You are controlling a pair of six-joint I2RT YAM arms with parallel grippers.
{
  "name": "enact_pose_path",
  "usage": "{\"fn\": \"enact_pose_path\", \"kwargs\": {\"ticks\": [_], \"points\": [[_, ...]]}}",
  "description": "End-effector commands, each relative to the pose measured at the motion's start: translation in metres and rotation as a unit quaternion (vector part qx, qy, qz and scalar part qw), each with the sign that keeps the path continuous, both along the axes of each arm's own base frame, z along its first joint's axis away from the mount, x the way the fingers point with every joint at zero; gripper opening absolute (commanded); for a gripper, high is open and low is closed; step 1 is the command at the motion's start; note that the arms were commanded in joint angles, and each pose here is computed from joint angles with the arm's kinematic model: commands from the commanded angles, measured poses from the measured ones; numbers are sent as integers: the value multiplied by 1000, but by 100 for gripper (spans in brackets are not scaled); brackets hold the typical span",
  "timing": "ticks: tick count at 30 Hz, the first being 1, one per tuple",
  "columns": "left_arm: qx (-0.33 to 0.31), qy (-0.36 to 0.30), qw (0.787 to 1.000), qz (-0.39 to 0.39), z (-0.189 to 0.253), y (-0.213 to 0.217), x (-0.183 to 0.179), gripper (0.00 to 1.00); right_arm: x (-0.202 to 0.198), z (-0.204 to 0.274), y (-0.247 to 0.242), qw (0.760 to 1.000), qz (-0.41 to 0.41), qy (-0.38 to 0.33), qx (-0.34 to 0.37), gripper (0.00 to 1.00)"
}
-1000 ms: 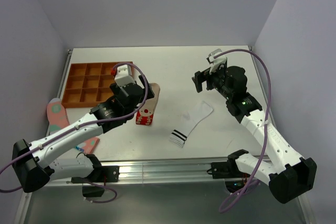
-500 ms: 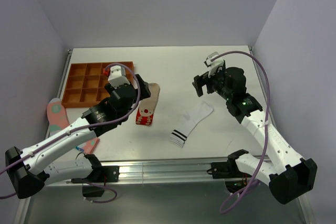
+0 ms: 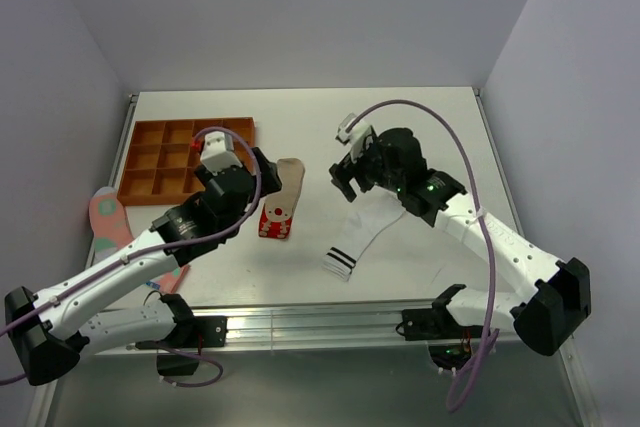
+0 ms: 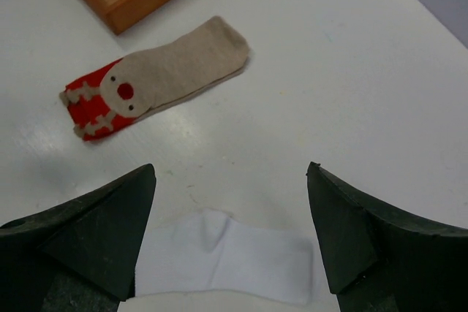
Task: Roll the socks
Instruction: Roll the sock at the center of the board.
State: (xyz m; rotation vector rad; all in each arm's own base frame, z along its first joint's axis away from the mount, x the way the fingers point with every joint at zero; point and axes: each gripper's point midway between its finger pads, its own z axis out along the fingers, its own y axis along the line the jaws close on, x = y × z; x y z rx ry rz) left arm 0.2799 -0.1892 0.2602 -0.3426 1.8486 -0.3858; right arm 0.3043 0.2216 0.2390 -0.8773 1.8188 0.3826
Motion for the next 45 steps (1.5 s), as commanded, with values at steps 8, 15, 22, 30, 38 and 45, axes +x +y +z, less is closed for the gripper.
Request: {"fn": "enact_pose_path", "kwargs": {"ticks": [8,15,22,30,38,45], "points": [[-44,37,997,46,-43,46,-14,91,-40,-63,34,992,88,35,-78,80],[-63,39,996,53,-57,58,-15,87,-48,-120,23,981,64,98,-154,68],[-54,51,996,39,-67,51,-6,86,-90,-158,4,959,94,175,-201,56],[-52,59,996,34,-74,51,-2,86,-131,-162,13,943,125,230,-204,53],[-53,53,997,33,-67,55,0,86,-150,-168,22,929,144,242,-239,58],[-49,50,997,33,-64,59,2,86,-158,-188,20,911,154,260,-281,63]]}}
